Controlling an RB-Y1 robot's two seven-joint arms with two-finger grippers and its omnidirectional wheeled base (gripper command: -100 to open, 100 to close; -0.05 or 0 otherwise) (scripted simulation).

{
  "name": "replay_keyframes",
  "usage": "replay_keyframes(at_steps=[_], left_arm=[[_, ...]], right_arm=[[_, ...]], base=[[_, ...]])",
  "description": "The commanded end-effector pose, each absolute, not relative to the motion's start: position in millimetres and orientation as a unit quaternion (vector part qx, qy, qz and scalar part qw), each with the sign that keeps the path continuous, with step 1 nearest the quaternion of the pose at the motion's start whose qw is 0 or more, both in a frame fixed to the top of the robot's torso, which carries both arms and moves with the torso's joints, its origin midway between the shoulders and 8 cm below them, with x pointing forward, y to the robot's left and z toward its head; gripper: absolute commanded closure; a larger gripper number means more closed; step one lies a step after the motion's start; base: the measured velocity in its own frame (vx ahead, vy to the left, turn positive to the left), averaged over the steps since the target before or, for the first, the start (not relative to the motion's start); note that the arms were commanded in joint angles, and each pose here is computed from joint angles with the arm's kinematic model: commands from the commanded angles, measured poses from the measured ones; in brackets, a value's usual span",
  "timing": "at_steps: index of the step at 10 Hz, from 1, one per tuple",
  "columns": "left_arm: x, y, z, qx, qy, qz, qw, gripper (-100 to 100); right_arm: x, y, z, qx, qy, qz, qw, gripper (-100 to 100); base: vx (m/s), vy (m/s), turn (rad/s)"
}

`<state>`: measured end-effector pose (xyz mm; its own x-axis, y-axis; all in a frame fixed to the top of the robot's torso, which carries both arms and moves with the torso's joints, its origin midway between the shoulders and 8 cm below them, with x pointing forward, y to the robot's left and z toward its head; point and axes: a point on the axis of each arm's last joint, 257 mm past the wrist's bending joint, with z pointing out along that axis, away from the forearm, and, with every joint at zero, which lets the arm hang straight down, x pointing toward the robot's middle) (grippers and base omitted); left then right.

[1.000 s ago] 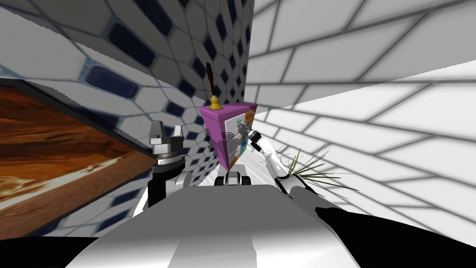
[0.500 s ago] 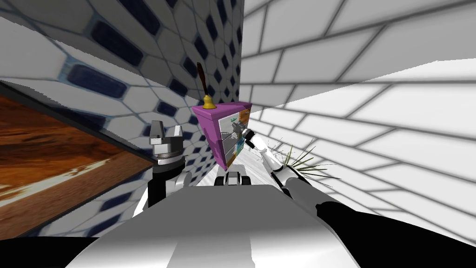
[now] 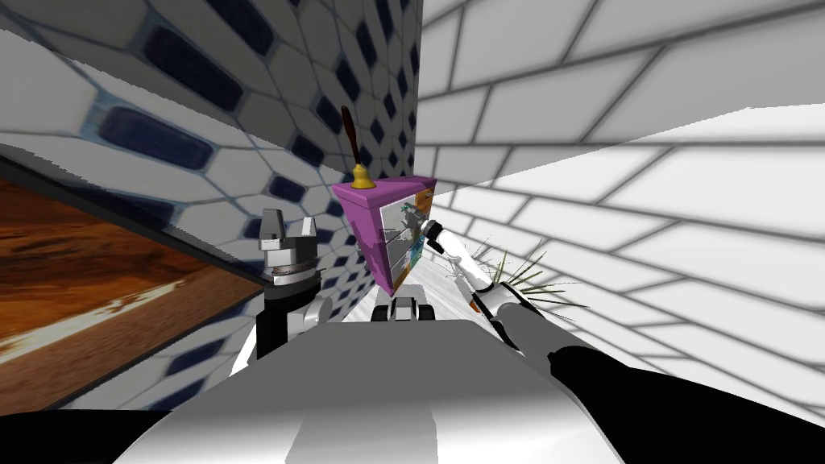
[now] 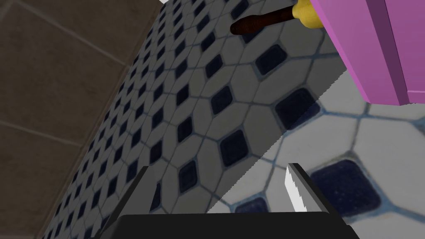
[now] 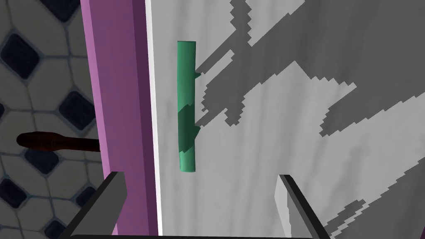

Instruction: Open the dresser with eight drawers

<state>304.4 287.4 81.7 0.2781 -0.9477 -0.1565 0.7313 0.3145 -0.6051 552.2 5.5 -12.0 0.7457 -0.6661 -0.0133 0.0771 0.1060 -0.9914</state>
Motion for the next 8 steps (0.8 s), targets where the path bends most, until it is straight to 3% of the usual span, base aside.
replay_keyframes(at_steps=[1, 8], left_arm=[[304.4, 287.4, 81.7, -0.214, 0.253, -0.545, 0.77, 0], [304.4, 287.4, 81.7, -0.214, 0.253, -0.545, 0.77, 0]], right_arm=[[551.6, 4.4, -8.6, -0.637, 0.221, -0.267, 0.688, -100], [552.0, -3.6, -0.3, -0.689, 0.18, -0.28, 0.644, -100]], base=[[0.012, 0.042, -0.046], [0.01, 0.037, -0.043]])
